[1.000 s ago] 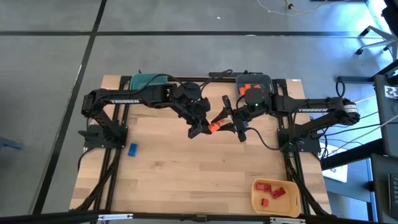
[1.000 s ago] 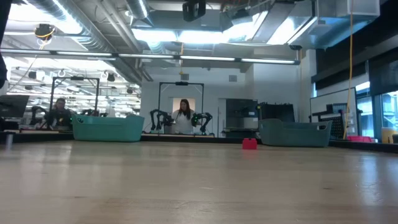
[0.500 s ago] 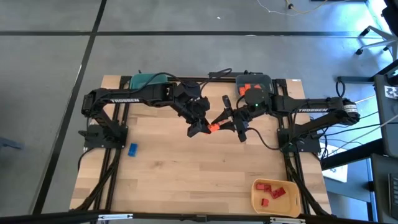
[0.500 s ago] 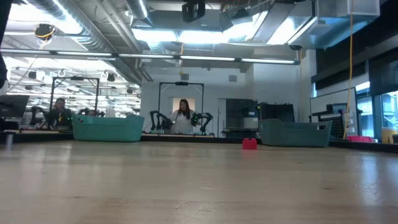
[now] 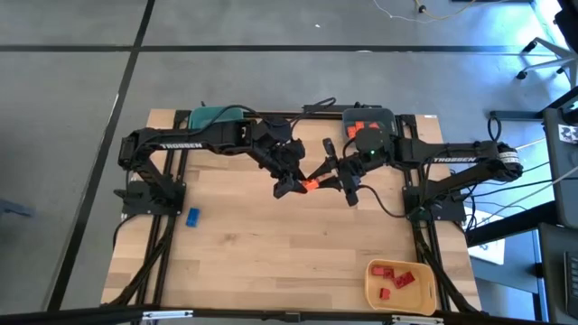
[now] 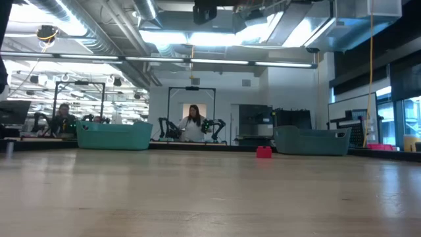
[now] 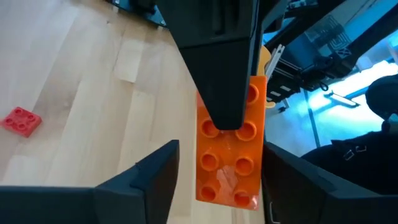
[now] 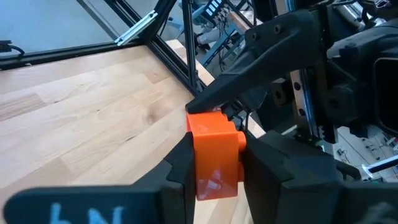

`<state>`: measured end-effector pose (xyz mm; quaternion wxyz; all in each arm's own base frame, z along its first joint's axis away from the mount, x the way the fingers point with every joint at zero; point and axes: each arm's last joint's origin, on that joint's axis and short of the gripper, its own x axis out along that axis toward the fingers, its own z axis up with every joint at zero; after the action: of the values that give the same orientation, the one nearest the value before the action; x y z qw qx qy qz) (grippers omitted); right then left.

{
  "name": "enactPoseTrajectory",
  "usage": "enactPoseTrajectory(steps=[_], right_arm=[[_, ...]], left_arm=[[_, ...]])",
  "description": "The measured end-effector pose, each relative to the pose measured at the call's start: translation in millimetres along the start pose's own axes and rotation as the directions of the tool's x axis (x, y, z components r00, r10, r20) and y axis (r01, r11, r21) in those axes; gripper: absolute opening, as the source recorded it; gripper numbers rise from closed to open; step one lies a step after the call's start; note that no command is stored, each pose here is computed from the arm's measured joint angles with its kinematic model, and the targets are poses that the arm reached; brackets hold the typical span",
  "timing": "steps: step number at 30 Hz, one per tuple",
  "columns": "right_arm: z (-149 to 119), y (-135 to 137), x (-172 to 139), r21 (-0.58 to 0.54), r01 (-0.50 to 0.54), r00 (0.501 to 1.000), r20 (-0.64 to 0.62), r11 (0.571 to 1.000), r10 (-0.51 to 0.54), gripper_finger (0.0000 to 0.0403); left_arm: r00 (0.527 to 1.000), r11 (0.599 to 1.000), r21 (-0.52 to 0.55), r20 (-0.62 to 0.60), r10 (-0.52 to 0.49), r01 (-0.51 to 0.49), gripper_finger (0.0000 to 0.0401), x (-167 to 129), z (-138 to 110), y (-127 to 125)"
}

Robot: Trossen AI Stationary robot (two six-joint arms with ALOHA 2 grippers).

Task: Sort & place blocks by color
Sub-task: Put the orange game piece into the blue bin

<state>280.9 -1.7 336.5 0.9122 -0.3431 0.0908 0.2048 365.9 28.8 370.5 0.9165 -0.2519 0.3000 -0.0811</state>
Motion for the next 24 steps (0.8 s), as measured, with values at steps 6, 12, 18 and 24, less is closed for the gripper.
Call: enactPoseTrajectory(steps=[6, 12, 18, 24], right_arm=[[-2, 0, -3, 0.007, 0.040, 0.997, -0.070, 0.999, -0.039, 0.0094], [1, 2, -15, 0.012, 0.062, 0.992, -0.115, 0.998, -0.060, 0.0094], [2, 4, -29, 0.058, 0.118, 0.974, -0.200, 0.991, -0.104, 0.0094], [-1, 7, -41, 0.126, 0.191, 0.935, -0.324, 0.974, -0.141, 0.0094]], left_arm=[[1.000, 0.995, 0.096, -0.010, 0.029, -0.028, 0.0219, -3, 0, 8], [0.998, 0.983, 0.173, 0.007, 0.061, -0.061, 0.0223, -7, 4, 17], [0.994, 0.977, 0.184, 0.038, 0.102, -0.107, 0.0224, -12, 9, 27], [0.987, 0.967, 0.199, 0.052, 0.154, -0.162, 0.0224, -15, 11, 34]])
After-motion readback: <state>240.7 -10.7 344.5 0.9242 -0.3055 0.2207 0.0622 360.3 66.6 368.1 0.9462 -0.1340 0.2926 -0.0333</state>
